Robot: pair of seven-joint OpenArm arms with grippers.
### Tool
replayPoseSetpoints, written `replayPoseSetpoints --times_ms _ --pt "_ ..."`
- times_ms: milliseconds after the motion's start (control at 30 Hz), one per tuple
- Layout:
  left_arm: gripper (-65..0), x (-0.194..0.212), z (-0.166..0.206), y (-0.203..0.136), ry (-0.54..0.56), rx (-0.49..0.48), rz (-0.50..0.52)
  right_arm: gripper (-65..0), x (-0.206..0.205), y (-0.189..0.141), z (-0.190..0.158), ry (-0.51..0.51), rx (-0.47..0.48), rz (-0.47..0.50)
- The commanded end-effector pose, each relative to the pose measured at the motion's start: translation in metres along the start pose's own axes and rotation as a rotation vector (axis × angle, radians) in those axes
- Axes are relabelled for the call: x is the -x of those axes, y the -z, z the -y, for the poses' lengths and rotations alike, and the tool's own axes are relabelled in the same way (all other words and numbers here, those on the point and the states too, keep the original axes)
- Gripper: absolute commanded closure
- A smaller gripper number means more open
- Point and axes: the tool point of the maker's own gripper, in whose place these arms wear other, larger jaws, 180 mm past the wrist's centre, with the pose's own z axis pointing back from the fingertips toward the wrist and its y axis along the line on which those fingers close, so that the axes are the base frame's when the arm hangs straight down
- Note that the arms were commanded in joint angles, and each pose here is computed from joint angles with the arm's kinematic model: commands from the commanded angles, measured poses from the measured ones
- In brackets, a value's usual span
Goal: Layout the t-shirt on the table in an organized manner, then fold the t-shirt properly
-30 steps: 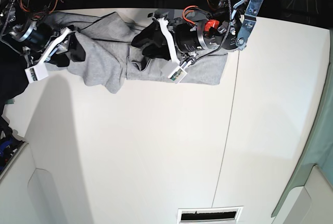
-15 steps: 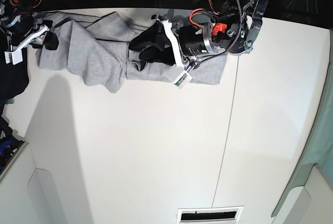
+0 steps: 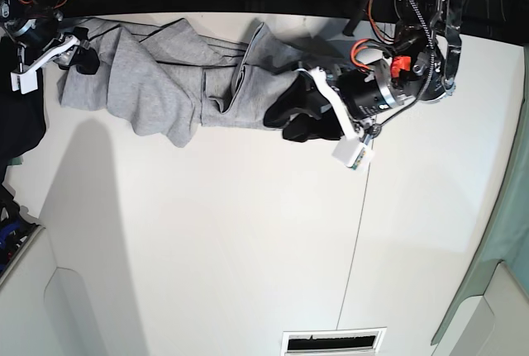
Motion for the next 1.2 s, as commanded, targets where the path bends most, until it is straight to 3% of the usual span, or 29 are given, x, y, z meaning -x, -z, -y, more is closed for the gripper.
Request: replayPoseSetpoints --times_ms 0,67,100,233,400,600,700,800,967,1000,1067,1100,1167 --pt "-31.4 -0.003 -0.004 -0.003 0.005 0.004 0.018 -17.3 -0.01 -0.003 -0.002 -0.015 -0.015 0.027" --pt "-31.4 0.01 -0.02 -0.009 -0.013 -0.025 -0.017 -2.8 -0.012 -0.002 -0.003 -0.017 -0.017 0.032" --pt "-31.4 0.015 -0.027 -0.012 -0.019 -0.042 -0.028 0.0 -0.015 -0.002 -0.004 -0.019 -0.018 0.037" --pt "-31.4 0.013 -0.06 -0.035 -0.037 -0.131 -0.014 0.0 -0.028 -0.001 -0.014 -0.009 -0.06 0.059" --pt "-31.4 0.0 -0.1 -0.074 -0.019 -0.248 0.011 0.0 -0.058 -0.012 -0.054 -0.06 -0.174 0.144" --pt "-31.4 0.015 -0.121 -0.09 -0.038 -0.292 -0.045 0.0 -0.094 -0.039 -0.134 -0.18 -0.3 0.312" --pt "-31.4 0.031 -0.128 -0.091 -0.084 -0.3 -0.07 0.0 -0.094 -0.046 -0.188 -0.234 -0.406 0.35" --pt "-31.4 0.045 -0.133 -0.091 -0.128 -0.307 -0.092 0.0 -0.077 -0.04 -0.247 -0.274 -0.534 0.326" --pt "-31.4 0.051 -0.138 -0.095 -0.141 -0.315 -0.105 0.0 -0.016 -0.014 -0.325 -0.356 -0.668 0.165" --pt "-31.4 0.049 -0.138 -0.096 -0.142 -0.314 -0.101 -8.1 -0.003 -0.008 -0.335 -0.38 -0.68 0.134" --pt "-31.4 0.045 -0.14 -0.1 -0.144 -0.311 -0.09 -35.1 0.02 -0.002 -0.354 -0.417 -0.714 0.08" --pt "-31.4 0.044 -0.141 -0.102 -0.141 -0.314 -0.089 -43.6 0.028 -0.002 -0.363 -0.428 -0.739 0.064" --pt "-31.4 0.038 -0.148 -0.111 -0.14 -0.333 -0.074 -45.2 0.036 -0.007 -0.38 -0.447 -0.787 0.061"
